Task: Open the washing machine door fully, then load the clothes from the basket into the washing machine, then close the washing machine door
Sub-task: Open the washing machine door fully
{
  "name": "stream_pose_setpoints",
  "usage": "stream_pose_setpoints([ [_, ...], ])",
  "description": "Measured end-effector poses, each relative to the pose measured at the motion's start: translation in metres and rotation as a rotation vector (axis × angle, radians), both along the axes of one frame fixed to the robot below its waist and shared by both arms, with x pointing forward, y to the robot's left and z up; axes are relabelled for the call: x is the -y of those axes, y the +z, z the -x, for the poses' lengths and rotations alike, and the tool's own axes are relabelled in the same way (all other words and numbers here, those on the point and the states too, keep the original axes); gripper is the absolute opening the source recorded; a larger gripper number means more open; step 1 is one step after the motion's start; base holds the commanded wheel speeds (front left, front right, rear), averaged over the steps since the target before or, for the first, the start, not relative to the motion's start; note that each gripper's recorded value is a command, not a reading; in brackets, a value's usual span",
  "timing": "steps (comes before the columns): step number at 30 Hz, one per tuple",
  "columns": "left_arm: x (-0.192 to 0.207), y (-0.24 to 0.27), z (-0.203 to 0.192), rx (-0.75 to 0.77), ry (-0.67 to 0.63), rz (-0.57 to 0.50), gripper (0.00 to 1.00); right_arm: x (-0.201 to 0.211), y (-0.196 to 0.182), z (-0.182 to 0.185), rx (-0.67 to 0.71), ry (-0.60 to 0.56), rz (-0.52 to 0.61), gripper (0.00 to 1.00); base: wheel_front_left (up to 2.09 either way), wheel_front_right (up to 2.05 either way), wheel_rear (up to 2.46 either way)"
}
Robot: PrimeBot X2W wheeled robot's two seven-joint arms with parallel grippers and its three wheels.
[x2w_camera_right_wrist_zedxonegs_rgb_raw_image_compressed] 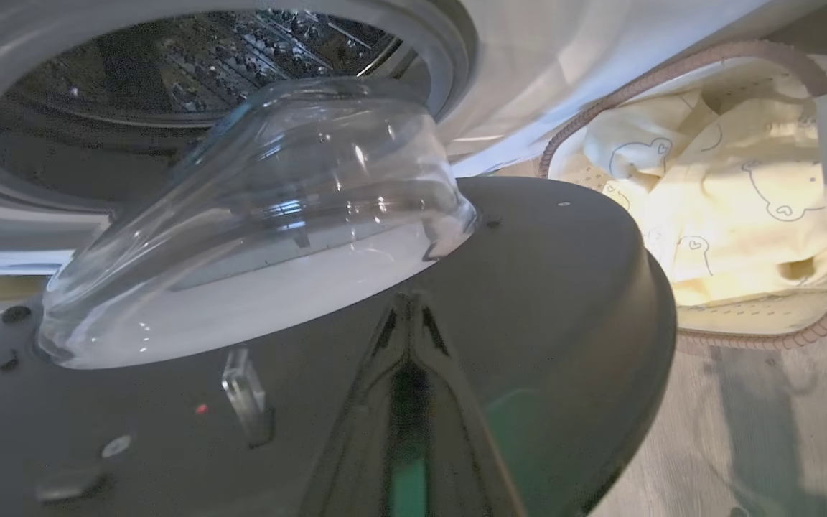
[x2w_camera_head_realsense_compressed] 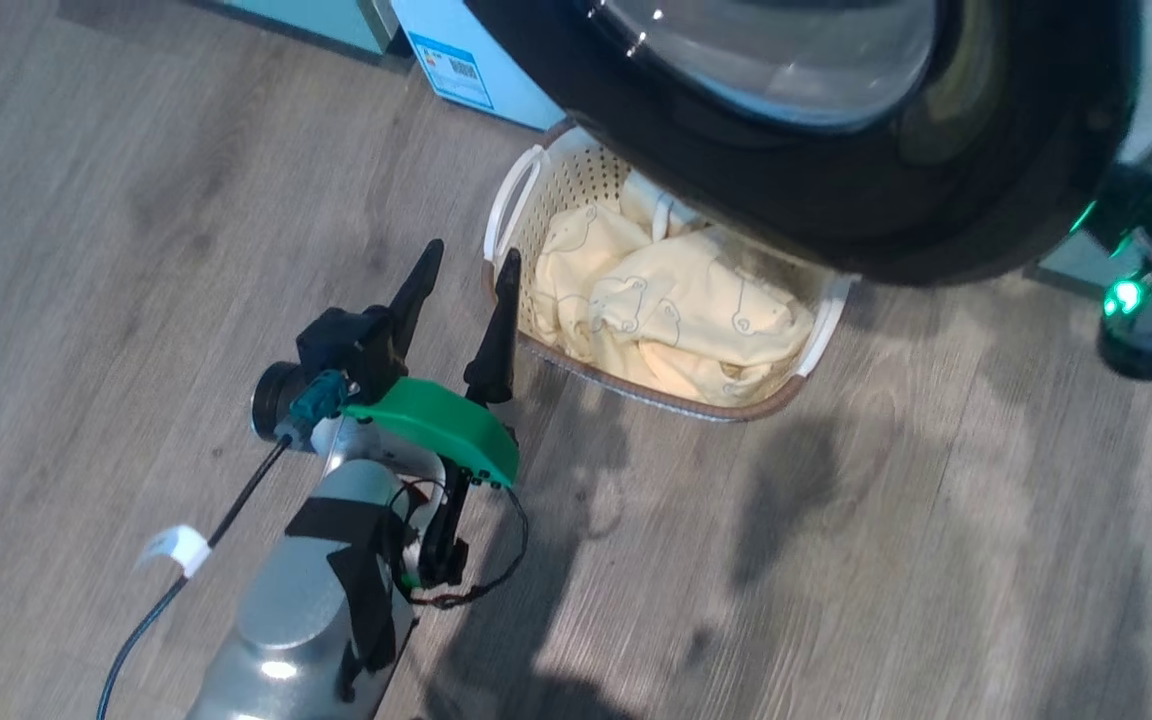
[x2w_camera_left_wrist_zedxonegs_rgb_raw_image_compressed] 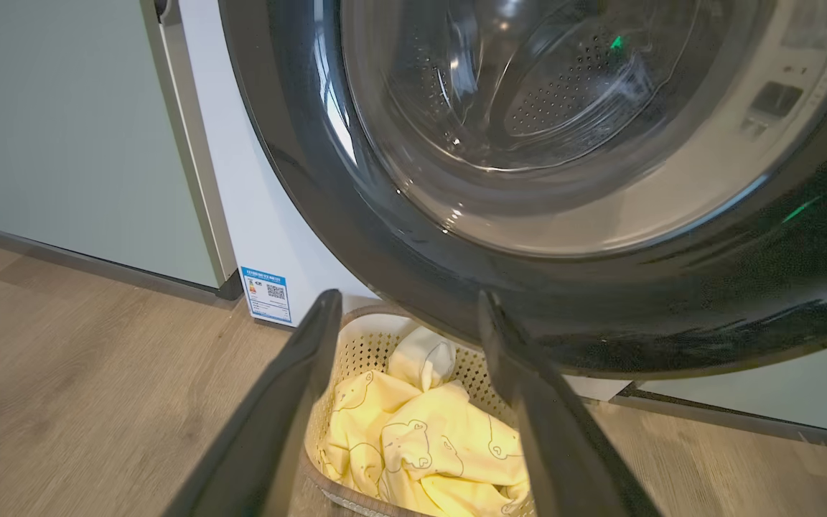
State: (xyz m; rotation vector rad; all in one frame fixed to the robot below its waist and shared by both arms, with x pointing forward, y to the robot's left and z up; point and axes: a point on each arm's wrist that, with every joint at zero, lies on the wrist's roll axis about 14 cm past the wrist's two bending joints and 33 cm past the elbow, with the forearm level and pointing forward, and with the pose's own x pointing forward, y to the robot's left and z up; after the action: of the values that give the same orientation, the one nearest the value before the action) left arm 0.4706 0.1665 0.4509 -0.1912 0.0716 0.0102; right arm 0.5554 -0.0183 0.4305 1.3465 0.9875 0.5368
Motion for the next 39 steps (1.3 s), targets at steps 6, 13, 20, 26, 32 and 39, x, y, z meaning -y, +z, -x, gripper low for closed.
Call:
stream_pose_setpoints([
  [6, -0.001, 0.006, 0.011, 0.007, 0.003, -0.004, 1.00, -0.013, 0.008, 0.023, 0.005, 0.058, -0.008, 0.00, 0.00, 0.00, 0.00],
  [13, -0.002, 0.016, 0.025, 0.022, 0.002, -0.004, 1.00, -0.029, 0.013, 0.061, 0.001, 0.136, -0.010, 0.00, 0.00, 0.00, 0.00],
  [20, -0.007, 0.020, 0.042, 0.026, 0.020, -0.005, 1.00, -0.040, 0.017, 0.090, -0.004, 0.180, -0.016, 0.00, 0.00, 0.00, 0.00],
  [26, -0.008, 0.026, 0.059, 0.037, 0.024, 0.002, 1.00, -0.048, 0.023, 0.117, -0.014, 0.202, -0.048, 0.00, 0.00, 0.00, 0.00],
  [32, -0.009, 0.025, 0.077, 0.032, 0.022, -0.005, 1.00, -0.055, 0.027, 0.142, -0.021, 0.225, -0.059, 0.00, 0.00, 0.00, 0.00],
  [39, -0.012, 0.033, 0.082, 0.053, 0.025, -0.004, 1.00, -0.073, 0.033, 0.163, -0.028, 0.286, -0.098, 0.00, 0.00, 0.00, 0.00],
])
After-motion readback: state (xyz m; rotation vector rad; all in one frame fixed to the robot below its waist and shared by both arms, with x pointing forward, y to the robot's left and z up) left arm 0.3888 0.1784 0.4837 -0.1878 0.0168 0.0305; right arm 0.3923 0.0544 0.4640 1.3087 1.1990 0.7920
